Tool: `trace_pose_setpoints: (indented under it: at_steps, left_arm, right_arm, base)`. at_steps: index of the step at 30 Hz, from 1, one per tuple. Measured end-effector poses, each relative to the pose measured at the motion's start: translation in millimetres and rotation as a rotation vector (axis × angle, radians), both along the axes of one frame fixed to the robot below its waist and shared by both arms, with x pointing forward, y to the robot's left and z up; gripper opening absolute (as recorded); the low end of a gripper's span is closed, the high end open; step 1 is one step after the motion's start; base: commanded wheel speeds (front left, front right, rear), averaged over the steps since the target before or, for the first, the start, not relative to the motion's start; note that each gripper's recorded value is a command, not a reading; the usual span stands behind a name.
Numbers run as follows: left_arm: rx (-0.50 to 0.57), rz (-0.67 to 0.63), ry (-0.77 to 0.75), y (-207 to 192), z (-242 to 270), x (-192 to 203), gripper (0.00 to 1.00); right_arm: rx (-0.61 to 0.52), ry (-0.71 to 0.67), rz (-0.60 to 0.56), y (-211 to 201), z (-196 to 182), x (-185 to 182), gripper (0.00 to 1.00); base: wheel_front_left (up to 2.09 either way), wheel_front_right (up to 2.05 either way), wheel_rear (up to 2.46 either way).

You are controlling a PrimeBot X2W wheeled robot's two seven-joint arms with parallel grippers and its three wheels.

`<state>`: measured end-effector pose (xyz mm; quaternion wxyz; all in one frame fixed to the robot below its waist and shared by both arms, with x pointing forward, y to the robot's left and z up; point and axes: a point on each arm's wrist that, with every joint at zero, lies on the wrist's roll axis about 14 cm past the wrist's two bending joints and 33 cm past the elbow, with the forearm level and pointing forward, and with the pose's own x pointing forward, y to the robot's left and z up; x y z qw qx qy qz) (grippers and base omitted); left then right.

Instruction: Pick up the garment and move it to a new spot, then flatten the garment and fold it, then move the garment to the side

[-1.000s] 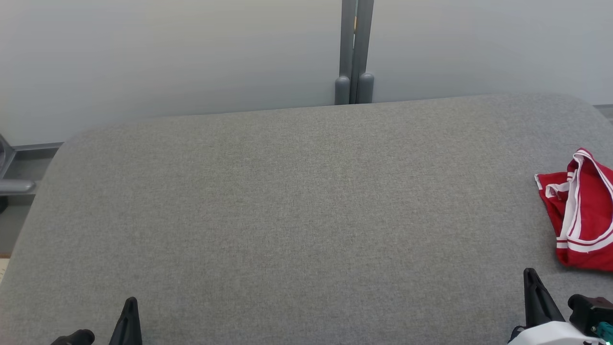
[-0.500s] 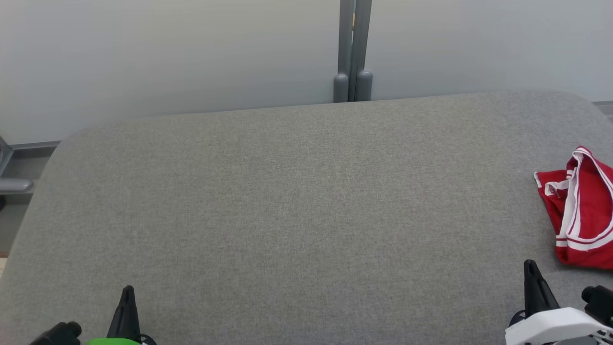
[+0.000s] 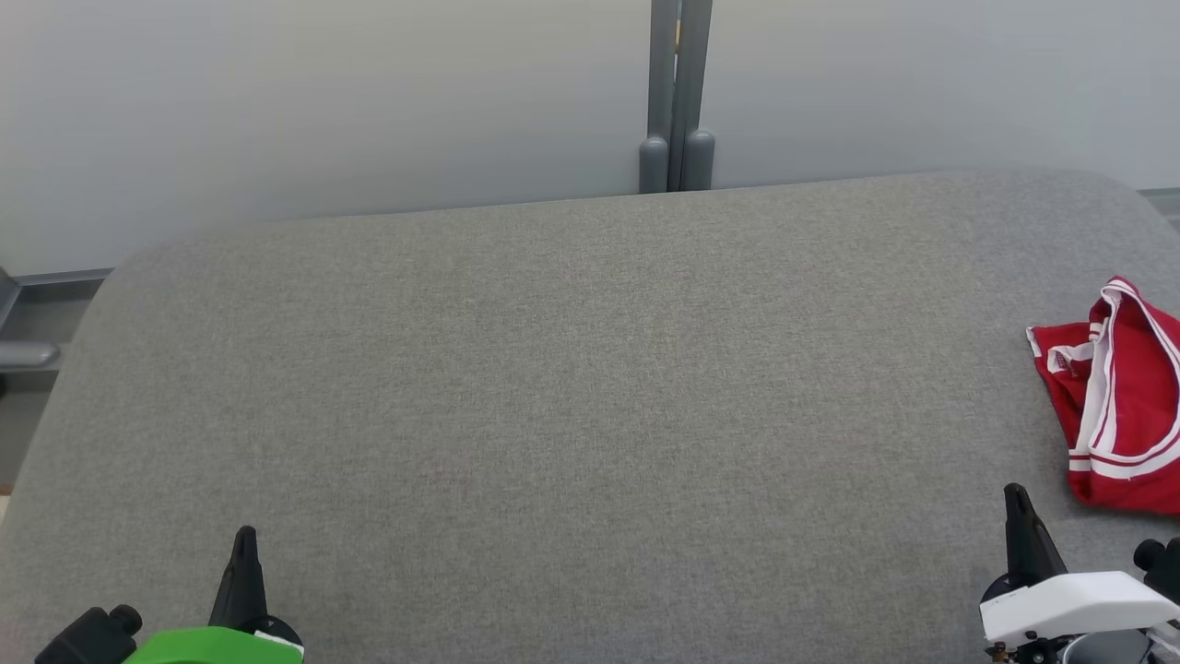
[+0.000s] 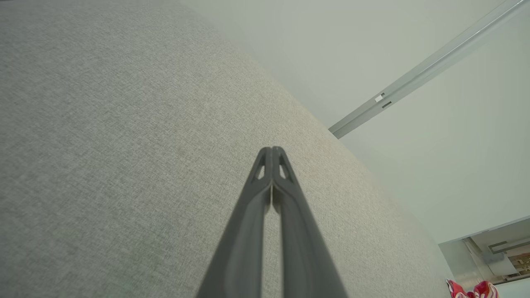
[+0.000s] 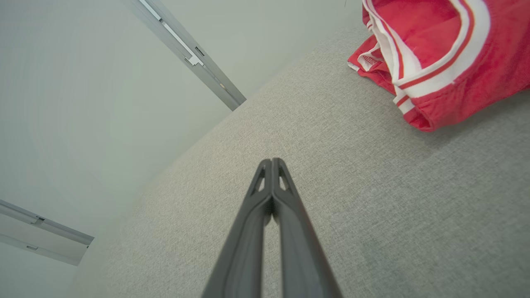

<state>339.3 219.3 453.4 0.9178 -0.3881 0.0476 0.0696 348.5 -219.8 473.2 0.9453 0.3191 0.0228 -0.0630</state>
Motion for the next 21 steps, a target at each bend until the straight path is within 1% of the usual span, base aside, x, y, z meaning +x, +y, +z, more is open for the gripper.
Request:
trace_pose_setpoints:
  at_steps: [21]
  left_arm:
    - [-0.248, 0.014, -0.043, -6.1, 13.5, 15.0, 0.00]
  right_arm:
    - [0.299, -0.028, -0.006, 3.6, 7.2, 12.3, 0.00]
  base:
    - [0.00, 0.00, 0.00]
